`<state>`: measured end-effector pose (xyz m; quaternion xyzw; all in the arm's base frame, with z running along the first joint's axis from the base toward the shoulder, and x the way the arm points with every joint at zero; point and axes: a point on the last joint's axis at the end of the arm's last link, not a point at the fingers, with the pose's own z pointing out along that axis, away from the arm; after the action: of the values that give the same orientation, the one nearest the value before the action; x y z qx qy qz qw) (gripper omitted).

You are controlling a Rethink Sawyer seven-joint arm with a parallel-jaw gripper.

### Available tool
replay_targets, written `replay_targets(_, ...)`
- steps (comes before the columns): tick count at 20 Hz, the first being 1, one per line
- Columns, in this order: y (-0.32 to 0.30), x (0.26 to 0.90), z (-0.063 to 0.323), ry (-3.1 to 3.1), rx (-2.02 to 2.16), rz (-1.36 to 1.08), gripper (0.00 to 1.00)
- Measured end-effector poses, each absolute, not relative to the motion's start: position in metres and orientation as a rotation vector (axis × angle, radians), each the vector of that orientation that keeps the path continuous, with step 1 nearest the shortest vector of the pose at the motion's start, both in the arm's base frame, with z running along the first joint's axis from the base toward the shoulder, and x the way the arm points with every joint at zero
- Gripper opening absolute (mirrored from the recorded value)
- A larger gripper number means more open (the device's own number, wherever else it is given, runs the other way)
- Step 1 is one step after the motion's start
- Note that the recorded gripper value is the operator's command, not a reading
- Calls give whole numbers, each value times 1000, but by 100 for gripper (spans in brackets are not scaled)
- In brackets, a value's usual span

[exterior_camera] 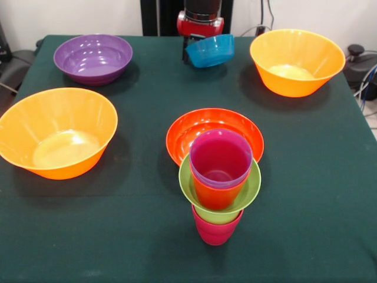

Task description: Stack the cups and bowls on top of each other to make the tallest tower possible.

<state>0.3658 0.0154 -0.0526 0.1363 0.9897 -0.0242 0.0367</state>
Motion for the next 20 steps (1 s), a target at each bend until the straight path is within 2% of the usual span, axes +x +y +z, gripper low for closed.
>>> replay_targets(11, 14, 369, -49, 3028, 421, -75, 0)
replay_targets(20, 13, 405, -20, 2937, 429, -62, 0)
